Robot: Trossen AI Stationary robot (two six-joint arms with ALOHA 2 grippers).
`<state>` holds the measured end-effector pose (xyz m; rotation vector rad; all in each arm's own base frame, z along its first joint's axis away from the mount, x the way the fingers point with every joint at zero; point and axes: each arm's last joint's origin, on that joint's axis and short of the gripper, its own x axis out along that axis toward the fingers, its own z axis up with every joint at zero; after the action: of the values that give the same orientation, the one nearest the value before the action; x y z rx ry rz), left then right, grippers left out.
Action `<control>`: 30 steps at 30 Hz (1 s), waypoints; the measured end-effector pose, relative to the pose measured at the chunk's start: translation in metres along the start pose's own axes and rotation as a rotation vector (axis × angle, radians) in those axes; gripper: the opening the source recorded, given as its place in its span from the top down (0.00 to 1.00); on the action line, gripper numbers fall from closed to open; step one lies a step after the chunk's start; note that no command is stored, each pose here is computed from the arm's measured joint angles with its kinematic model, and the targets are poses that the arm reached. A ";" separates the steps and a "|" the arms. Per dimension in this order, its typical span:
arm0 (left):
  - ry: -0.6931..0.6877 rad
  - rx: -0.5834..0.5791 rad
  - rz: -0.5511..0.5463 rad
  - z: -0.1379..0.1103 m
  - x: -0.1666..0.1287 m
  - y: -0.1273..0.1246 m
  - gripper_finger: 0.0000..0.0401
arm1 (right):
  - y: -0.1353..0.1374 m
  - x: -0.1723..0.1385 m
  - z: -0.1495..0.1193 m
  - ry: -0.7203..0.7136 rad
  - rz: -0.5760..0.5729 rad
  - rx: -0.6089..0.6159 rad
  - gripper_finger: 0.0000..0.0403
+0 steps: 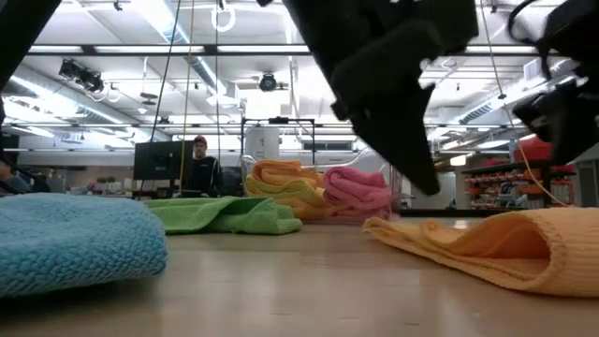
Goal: Fold microfiber towels
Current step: Fold the orange microfiber cloth
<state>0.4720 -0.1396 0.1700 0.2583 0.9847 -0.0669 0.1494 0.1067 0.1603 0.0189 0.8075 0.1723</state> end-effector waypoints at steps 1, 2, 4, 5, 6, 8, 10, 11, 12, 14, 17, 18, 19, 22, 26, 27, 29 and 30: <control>-0.016 -0.001 -0.002 0.002 -0.001 -0.001 0.74 | 0.005 0.000 -0.001 -0.010 0.018 -0.027 0.51; -0.021 0.005 -0.005 0.002 -0.002 -0.004 0.74 | 0.010 -0.001 -0.002 -0.016 0.033 -0.049 0.51; -0.017 0.043 -0.017 0.001 -0.005 -0.012 0.73 | 0.017 0.001 -0.005 -0.020 0.053 -0.070 0.52; -0.030 0.073 -0.026 0.002 -0.006 -0.017 0.73 | 0.020 0.000 -0.007 -0.017 0.058 -0.075 0.52; -0.039 0.112 -0.030 0.003 -0.008 -0.023 0.72 | 0.022 0.000 -0.009 -0.015 0.055 -0.073 0.52; -0.042 0.183 -0.047 0.002 -0.011 -0.038 0.69 | 0.024 0.001 -0.011 -0.015 0.039 -0.056 0.52; -0.058 0.236 -0.065 0.001 -0.014 -0.054 0.65 | 0.026 0.000 -0.012 -0.014 0.034 -0.059 0.52; -0.068 0.253 -0.071 0.001 -0.017 -0.060 0.63 | 0.026 0.001 -0.012 -0.019 0.034 -0.058 0.52; -0.082 0.272 -0.071 0.001 -0.019 -0.067 0.60 | 0.026 0.001 -0.012 -0.020 0.028 -0.059 0.52; -0.094 0.315 -0.062 0.000 -0.022 -0.078 0.56 | 0.025 0.001 -0.012 -0.026 0.016 -0.059 0.52; -0.095 0.381 -0.035 -0.002 -0.024 -0.088 0.50 | 0.024 0.001 -0.010 -0.032 0.012 -0.054 0.52; -0.100 0.390 -0.019 -0.002 -0.022 -0.090 0.49 | 0.024 0.001 -0.010 -0.033 0.011 -0.053 0.52; -0.095 0.399 0.000 -0.003 -0.021 -0.092 0.48 | 0.024 0.001 -0.010 -0.033 0.010 -0.050 0.52; -0.076 0.415 0.017 -0.007 -0.014 -0.093 0.46 | 0.024 0.001 -0.010 -0.037 0.010 -0.050 0.52; -0.038 0.448 0.026 -0.013 0.001 -0.090 0.46 | 0.024 0.001 -0.010 -0.038 0.009 -0.049 0.52; -0.033 0.457 0.026 -0.014 0.005 -0.090 0.47 | 0.024 0.001 -0.010 -0.038 0.009 -0.050 0.52; -0.033 0.477 0.025 -0.014 0.006 -0.089 0.48 | 0.024 0.001 -0.010 -0.038 0.009 -0.050 0.52; -0.041 0.479 0.022 -0.013 0.005 -0.090 0.49 | 0.024 0.001 -0.010 -0.038 0.009 -0.050 0.52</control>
<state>0.4487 -0.2227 0.1419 0.7038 0.9147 -0.2880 0.1395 0.1300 0.1548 -0.0210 0.7654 0.2000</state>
